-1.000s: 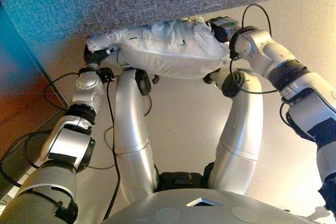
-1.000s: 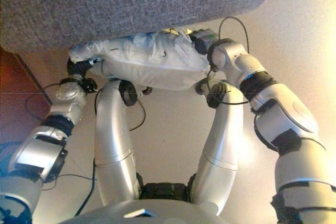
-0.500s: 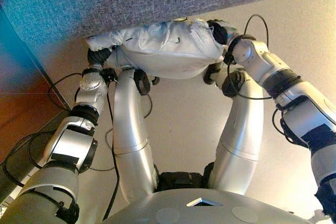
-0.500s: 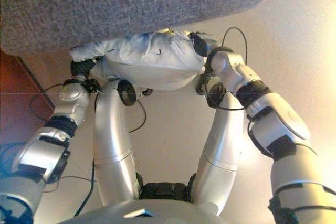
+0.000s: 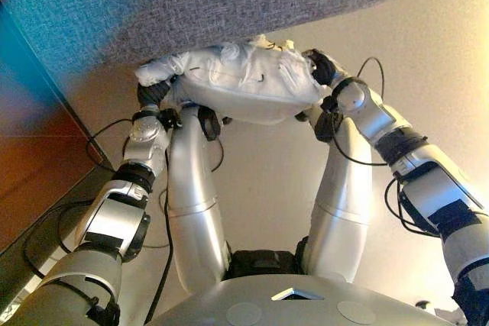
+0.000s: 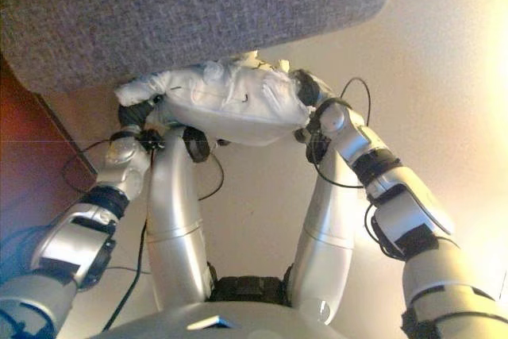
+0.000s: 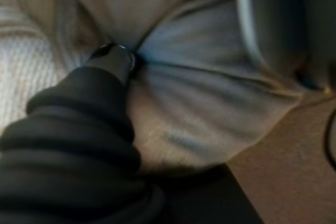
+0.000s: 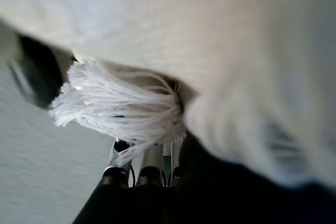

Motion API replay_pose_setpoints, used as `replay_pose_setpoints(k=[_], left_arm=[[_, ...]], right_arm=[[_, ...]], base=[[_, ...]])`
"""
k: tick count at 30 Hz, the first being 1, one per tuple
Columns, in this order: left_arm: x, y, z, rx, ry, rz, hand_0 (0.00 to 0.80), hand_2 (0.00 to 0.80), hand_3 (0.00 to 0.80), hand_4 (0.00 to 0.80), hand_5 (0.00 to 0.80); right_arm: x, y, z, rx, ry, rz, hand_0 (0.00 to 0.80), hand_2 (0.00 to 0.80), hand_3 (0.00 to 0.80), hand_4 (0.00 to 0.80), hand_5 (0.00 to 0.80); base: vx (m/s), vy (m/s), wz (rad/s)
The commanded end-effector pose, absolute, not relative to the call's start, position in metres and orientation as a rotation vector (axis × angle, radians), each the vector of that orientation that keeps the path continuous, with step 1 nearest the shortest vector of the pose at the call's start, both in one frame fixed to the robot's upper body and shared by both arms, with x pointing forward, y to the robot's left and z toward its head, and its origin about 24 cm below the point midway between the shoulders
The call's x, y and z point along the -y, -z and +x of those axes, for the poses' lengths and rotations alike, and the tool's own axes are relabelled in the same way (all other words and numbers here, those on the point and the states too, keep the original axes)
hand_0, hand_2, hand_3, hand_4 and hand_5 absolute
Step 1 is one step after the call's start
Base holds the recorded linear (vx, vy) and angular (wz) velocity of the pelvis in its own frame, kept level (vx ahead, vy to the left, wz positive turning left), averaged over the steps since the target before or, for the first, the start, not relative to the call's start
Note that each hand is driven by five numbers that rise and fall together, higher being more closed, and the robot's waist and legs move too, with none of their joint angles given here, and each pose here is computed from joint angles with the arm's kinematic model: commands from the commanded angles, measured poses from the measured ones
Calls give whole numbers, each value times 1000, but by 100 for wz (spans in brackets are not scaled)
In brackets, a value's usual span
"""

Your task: Pick up the cushion and take it to the sofa

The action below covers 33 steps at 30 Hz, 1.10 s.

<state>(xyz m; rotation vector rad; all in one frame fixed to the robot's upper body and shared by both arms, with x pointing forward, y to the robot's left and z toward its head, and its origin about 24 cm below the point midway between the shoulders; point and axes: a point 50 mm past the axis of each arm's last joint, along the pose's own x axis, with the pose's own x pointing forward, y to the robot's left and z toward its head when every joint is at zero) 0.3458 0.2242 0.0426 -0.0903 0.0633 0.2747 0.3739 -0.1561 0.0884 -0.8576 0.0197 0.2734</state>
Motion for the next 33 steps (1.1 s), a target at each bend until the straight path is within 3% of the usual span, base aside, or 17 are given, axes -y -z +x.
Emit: replay_pose_setpoints(k=[1,11,27,33], left_arm=[[-193,-80,342,246,-135,-166,800,800,800,800,800],[-190,-51,320,147,-51,-139,800,800,800,800,800],[-199,-31,299,49,-5,-159,800,800,800,800,800],[-199,-27,287,3,6,-161,800,800,800,800,800]], right_arm=[[138,-112,363,190,-360,-721,800,800,800,800,800],[159,-75,336,8,-490,-497,800,800,800,800,800],[181,-42,306,-128,-443,-168,800,800,800,800,800],[190,-26,289,-173,-297,36,800,800,800,800,800]], base=[[16,-88,10],[64,-83,11],[104,-72,9],[217,-54,2]])
